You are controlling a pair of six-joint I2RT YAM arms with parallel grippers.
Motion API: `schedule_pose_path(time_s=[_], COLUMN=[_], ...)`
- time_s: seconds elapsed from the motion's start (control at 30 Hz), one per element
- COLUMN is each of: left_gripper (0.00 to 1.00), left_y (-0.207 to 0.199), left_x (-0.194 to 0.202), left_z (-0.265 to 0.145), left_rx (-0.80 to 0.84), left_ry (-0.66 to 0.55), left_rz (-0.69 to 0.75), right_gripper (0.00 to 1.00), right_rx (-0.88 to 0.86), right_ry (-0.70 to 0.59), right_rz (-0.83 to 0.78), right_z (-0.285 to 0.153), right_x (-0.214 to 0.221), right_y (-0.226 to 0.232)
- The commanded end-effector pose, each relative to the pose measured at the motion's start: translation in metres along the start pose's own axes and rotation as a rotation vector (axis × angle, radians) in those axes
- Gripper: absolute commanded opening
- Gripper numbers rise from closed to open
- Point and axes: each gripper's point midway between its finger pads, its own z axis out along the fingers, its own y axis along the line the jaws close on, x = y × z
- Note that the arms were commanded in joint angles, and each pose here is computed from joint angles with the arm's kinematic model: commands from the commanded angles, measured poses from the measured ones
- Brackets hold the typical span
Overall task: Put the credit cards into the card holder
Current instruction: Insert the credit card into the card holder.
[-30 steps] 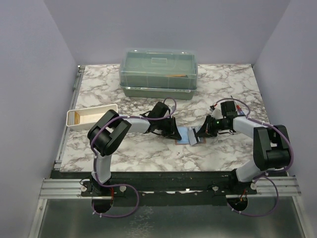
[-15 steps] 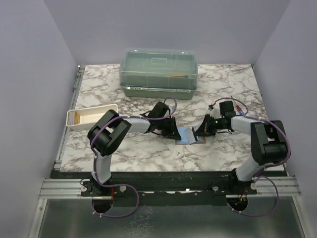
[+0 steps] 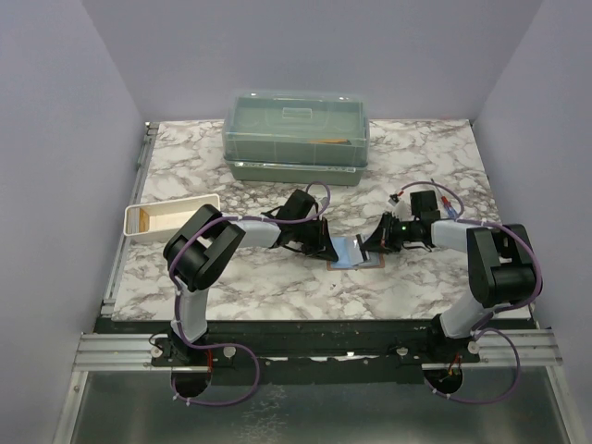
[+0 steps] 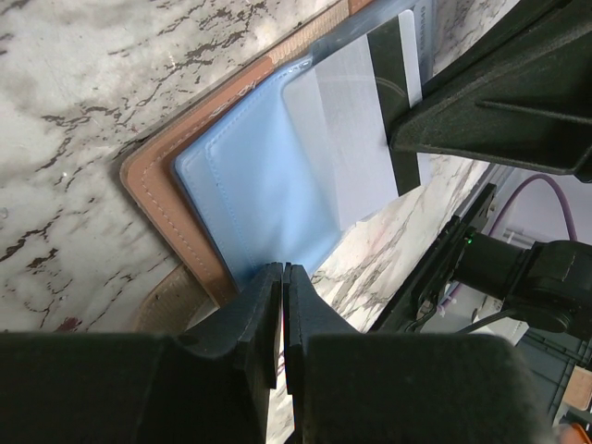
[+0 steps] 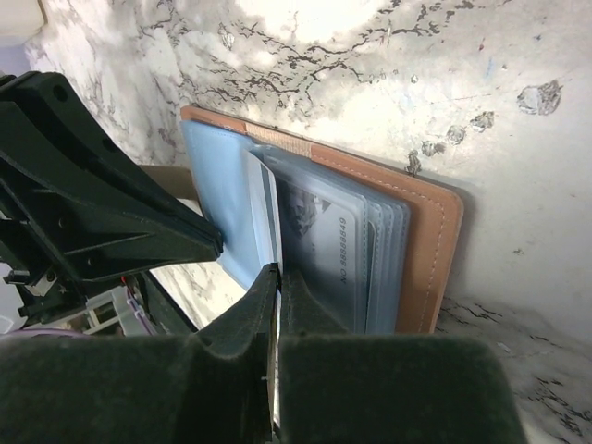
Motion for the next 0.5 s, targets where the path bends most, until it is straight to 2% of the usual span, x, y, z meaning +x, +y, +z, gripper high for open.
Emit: schedule_pose_path(time_s=[0.0,0.2,0.47], left_gripper=[0.12,0.12,0.15], left_y=[0.037,0.035,0.032], left_x=[0.018,0.016,0.016], left_z=[0.002,0.002,0.001], left_rx=[-0.142,-0.137,-0.126], left_ry=[0.037,0.035,0.039], left_rz=[-0.027,-0.025,-0.014], right_gripper=[0.04,0.13,0.43], right_rx=[0.069,0.046,0.257], right_ry=[-0.019,-0.025,-0.049], right_rz=[-0.005,0.044,0.048], right_z=[0.008,0.006,-0.016], right_x=[0.006,0.013,0.006], right_y=[-0.017,-0.006,-0.024])
